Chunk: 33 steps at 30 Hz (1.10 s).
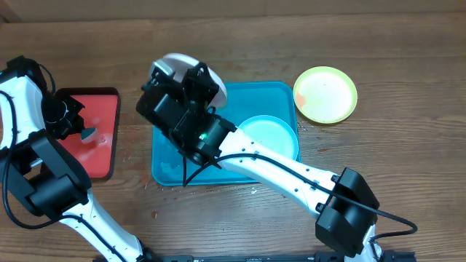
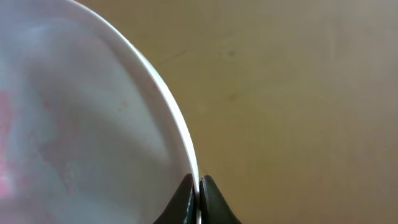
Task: Clean dirty plates on tray and stack at the side
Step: 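Lift the white plate with the right gripper and stack it on the yellow plate, then grasp the light blue plate rim with the right gripper and drag it to tray center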
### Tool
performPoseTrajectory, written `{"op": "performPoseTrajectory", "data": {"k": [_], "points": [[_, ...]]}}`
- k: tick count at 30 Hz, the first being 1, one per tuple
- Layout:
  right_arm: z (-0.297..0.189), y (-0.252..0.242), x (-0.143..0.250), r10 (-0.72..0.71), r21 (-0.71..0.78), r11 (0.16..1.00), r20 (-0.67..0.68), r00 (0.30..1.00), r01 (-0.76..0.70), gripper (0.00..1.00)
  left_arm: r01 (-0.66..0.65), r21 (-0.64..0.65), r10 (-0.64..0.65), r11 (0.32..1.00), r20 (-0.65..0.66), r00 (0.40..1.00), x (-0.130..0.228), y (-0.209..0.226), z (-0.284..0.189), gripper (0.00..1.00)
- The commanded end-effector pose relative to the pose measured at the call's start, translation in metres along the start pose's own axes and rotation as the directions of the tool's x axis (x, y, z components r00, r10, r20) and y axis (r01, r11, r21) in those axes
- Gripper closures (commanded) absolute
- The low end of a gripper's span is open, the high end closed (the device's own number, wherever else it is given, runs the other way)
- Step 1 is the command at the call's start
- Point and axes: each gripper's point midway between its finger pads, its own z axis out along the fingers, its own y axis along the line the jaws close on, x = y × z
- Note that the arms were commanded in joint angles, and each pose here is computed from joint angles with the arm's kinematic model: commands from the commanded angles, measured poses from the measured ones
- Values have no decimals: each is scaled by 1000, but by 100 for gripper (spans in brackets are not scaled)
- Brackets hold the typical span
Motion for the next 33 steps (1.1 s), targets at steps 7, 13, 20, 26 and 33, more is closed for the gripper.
{"op": "performPoseTrajectory", "data": {"k": [7, 13, 20, 26, 33], "points": [[44, 35, 73, 438, -307, 774, -371, 819, -553, 96, 8, 16, -8, 1000, -11, 1000, 6, -2, -5, 96], [86, -6, 125, 612, -252, 350, -668, 424, -902, 96, 5, 35, -4, 999, -20, 1000, 7, -5, -5, 96], [134, -63, 286, 551, 89, 154, -834, 11, -984, 96, 3, 47, -3, 999, -9, 1000, 5, -8, -5, 96], [136, -57, 388, 507, 311, 125, -836, -209, -942, 96, 0, 53, 0, 999, 4, 1000, 2, -10, -5, 96], [145, -45, 428, 530, 357, 88, -807, -260, -930, 96, -27, 53, 26, 998, 6, 1000, 1, -10, -5, 96]]}}
